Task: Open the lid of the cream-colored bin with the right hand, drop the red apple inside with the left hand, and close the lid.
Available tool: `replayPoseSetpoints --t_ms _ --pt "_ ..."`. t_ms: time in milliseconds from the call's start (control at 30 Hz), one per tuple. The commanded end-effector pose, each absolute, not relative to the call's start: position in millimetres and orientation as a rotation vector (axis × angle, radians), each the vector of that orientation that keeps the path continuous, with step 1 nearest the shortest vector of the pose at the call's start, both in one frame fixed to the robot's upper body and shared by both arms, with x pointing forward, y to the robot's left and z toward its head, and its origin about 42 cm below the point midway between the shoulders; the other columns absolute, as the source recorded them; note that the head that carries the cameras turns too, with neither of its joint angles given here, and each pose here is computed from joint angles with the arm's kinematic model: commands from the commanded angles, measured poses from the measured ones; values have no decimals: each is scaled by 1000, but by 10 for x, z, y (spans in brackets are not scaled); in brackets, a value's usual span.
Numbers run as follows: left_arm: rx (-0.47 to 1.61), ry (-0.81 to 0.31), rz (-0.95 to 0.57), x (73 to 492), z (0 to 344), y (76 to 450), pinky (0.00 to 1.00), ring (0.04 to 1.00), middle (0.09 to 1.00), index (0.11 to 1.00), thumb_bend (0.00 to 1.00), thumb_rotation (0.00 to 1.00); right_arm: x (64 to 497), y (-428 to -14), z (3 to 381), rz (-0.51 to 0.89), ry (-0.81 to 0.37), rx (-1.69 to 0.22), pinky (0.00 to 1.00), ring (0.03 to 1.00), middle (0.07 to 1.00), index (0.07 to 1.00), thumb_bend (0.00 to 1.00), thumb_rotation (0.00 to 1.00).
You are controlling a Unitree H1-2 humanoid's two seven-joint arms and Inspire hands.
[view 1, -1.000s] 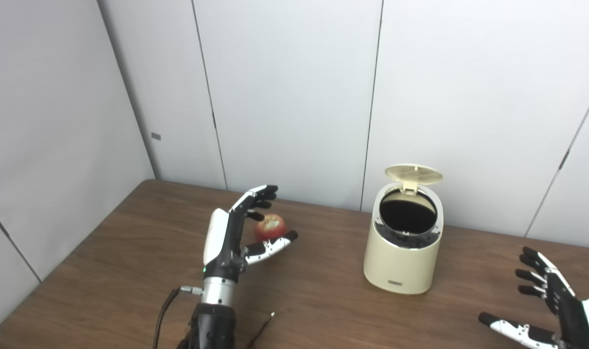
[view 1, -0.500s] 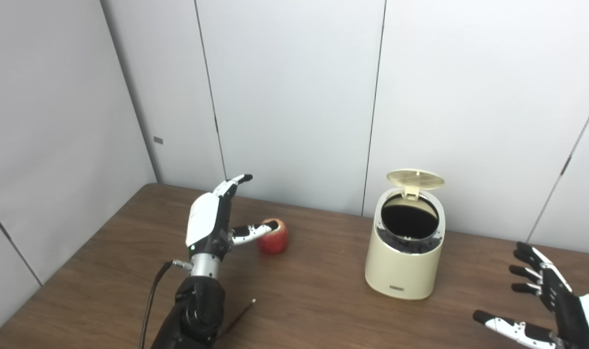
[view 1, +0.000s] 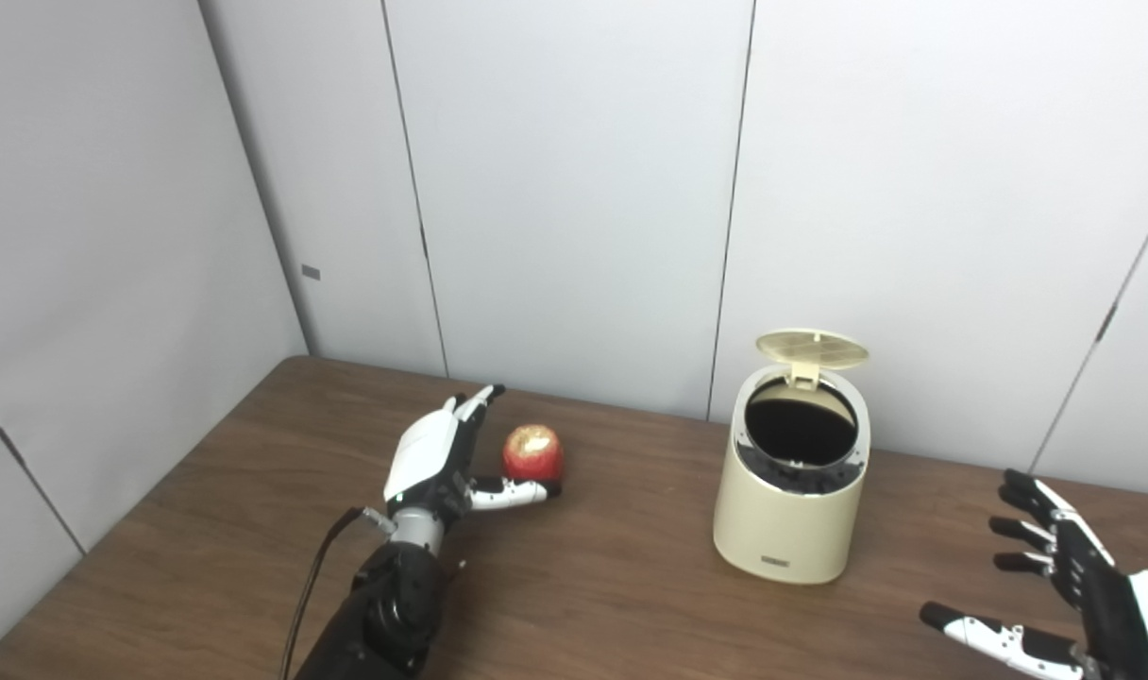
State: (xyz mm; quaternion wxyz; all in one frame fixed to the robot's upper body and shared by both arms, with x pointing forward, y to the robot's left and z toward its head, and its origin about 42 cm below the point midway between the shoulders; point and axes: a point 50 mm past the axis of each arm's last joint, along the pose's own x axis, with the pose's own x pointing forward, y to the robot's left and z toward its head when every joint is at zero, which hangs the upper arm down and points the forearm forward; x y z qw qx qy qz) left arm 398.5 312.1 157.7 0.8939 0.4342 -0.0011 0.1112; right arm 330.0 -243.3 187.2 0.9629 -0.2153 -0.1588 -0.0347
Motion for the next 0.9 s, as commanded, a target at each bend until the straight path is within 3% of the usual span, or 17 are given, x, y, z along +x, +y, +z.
replayPoseSetpoints --t_ms 0,233,700,867 --pt "920 -66 255 4148 1819 3146 989 1000 918 942 1000 412 3329 -2405 2061 -82 -395 -434 619 749 832 847 761 0" --pt "950 -30 255 4241 1699 3122 998 994 902 920 969 376 3318 -2410 2055 -77 -406 -435 613 739 826 839 753 0" --pt "938 7 274 4328 1512 3068 926 921 849 882 917 378 3297 -2392 2039 -64 -410 -451 611 746 835 846 745 0" --pt "898 -17 257 4326 1482 3013 908 857 774 831 882 336 3289 -2381 2045 -64 -409 -454 605 746 834 846 748 0"
